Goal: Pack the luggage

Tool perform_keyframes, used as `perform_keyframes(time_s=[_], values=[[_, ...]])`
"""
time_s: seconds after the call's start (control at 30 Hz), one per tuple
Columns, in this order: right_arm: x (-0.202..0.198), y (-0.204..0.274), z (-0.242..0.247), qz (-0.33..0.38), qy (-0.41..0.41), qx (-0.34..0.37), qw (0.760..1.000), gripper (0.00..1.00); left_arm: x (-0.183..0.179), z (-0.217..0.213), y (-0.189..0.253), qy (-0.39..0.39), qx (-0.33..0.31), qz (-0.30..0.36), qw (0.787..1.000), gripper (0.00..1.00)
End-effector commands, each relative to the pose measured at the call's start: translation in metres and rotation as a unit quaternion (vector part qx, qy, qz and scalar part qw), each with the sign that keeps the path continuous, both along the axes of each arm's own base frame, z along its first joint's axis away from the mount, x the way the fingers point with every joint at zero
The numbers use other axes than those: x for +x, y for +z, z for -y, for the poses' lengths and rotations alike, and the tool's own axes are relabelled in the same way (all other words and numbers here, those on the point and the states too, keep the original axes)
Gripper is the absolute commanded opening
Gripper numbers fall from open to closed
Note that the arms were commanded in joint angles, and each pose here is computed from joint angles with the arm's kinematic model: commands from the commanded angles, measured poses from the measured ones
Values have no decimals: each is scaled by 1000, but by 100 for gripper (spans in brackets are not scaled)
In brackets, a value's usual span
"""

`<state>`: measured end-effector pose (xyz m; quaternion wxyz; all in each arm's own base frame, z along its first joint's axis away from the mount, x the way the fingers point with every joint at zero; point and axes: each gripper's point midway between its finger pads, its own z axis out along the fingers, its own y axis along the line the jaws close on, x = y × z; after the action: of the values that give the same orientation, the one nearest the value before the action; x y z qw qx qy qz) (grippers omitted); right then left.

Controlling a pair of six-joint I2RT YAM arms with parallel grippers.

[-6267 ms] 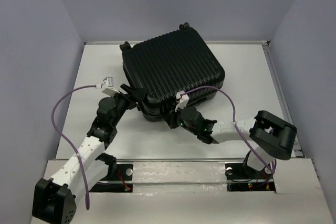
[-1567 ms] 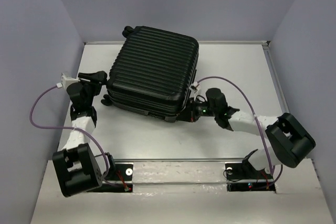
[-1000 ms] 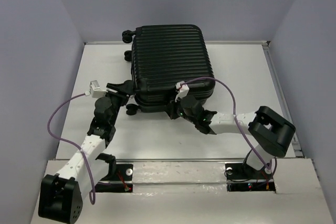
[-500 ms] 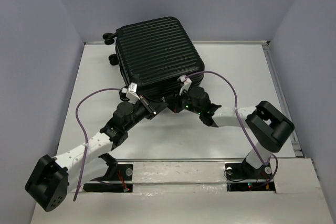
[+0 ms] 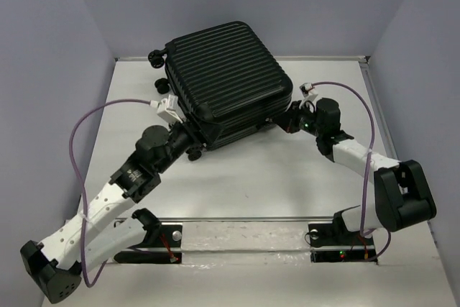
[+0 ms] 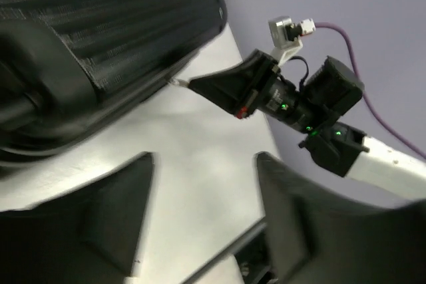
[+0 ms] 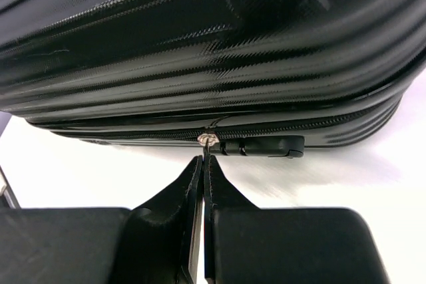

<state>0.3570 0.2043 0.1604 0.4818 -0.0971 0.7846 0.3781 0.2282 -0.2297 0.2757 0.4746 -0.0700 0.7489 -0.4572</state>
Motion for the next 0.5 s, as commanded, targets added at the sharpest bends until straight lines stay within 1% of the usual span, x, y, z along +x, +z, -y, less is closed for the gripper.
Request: perform_keyframes(time_s=[0.0,0.07,0.1,0.17,0.2,0.27,0.33,0.4,0.47], values=[[-10,12,-2,14,34,15,999,7,1,-46,1,41,178,13,983,85],[-11,12,-4,9,42,21,999,7,0,-61,-14,53,225,-12,973,89],[-13,14,-7,10,51,26,998,7,5,-69,-17,64,241,-17,968,90],[-15,18,-8,13,57,30,998,7,6,-74,-29,54,265,-28,962,90],[-16,19,-8,15,58,30,998,7,12,-85,-35,63,289,-27,955,92],[-16,19,-9,14,61,30,998,7,18,-86,-41,52,301,-28,952,94],[-17,18,-9,13,61,30,998,7,20,-78,-36,16,302,-7,953,94],[-17,18,-8,13,61,29,998,7,31,-95,-36,49,331,-14,942,97],[-18,20,-9,17,63,30,997,7,35,-95,-45,34,338,-18,940,97]])
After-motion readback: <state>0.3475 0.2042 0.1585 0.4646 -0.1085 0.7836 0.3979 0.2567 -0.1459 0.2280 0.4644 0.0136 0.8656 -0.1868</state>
